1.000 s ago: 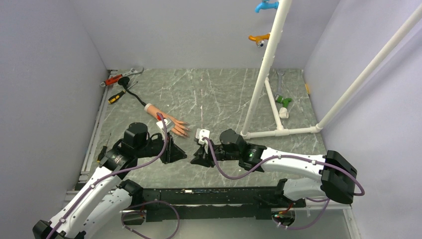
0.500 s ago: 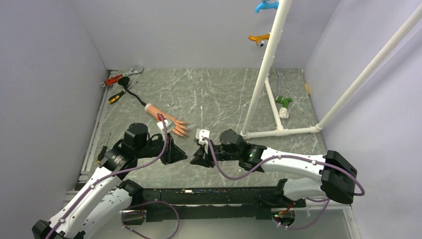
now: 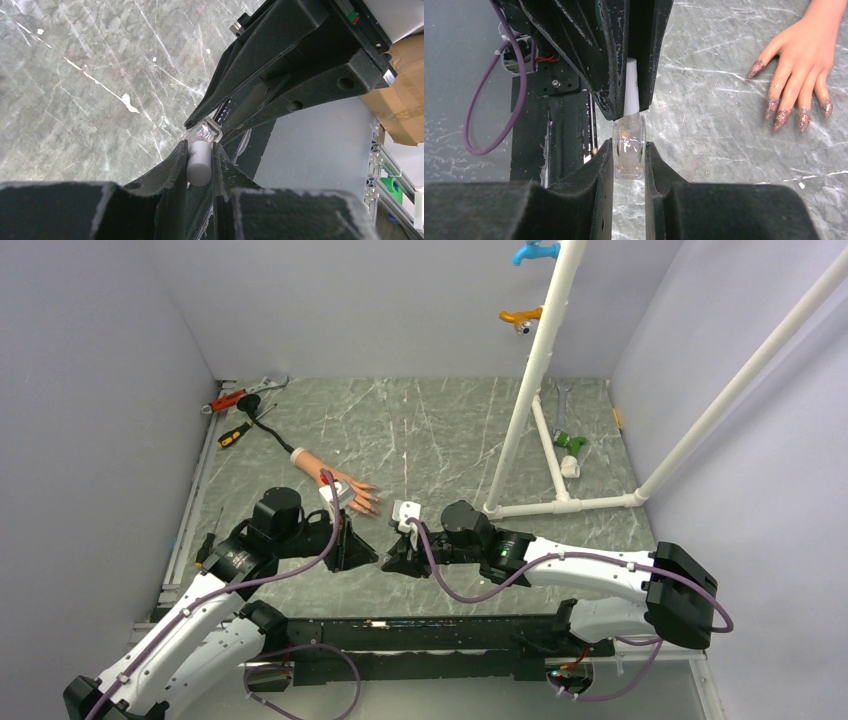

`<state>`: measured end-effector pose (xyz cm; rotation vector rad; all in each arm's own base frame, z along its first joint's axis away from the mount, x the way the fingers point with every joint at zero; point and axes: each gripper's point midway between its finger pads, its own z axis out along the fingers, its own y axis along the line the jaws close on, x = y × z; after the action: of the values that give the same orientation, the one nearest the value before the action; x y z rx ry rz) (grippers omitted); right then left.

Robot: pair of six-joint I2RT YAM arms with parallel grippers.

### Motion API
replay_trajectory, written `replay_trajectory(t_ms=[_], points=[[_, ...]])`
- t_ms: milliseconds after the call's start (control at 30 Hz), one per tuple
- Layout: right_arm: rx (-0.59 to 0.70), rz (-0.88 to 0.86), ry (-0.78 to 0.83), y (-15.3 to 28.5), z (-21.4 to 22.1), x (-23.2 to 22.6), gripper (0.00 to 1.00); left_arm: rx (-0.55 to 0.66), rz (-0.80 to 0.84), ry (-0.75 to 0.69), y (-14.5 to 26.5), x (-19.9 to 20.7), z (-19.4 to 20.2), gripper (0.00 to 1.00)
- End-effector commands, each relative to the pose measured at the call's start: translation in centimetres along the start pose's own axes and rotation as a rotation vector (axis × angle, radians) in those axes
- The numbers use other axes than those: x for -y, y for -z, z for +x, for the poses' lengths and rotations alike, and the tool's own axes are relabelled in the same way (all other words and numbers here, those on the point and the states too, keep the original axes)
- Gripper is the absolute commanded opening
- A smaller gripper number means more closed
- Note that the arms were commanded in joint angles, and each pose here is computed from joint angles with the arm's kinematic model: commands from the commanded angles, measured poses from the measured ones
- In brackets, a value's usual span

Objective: Paint the nails
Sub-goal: Close the nail polish bottle.

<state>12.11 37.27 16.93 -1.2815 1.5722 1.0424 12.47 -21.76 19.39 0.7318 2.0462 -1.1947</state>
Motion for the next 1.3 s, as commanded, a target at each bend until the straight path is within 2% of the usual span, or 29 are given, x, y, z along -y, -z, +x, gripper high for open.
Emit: replay_trajectory(t_ms=[0,967,1033,1133,1200,1267], points=[[0.151,0.001,0.052,-0.1,-5.0,-0.1,0.0,0.0,0.047,-0.008,-0.2,1.0,-0.2,0.0],[0.151,-0.008,0.062,-0.4,-5.4,-0.7,0.0,-0.012,0.03,-0.033,-0.1,1.0,-0.4,0.0],[0.151,-0.004,0.062,-0.4,-5.4,-0.7,0.0,-0.004,0.032,-0.04,0.1,1.2,-0.7,0.09],[0.151,-0.003,0.063,-0.3,-5.4,-0.7,0.0,-0.009,0.028,-0.046,0.2,1.3,-1.1,0.34],[0.152,-0.002,0.065,-0.2,-5.3,-0.7,0.0,-0.019,0.013,-0.052,0.3,1.2,-1.3,0.44],[0.15,-0.001,0.065,-0.1,-5.2,-0.7,0.0,-0.014,0.011,-0.062,0.5,1.4,-1.7,0.6]])
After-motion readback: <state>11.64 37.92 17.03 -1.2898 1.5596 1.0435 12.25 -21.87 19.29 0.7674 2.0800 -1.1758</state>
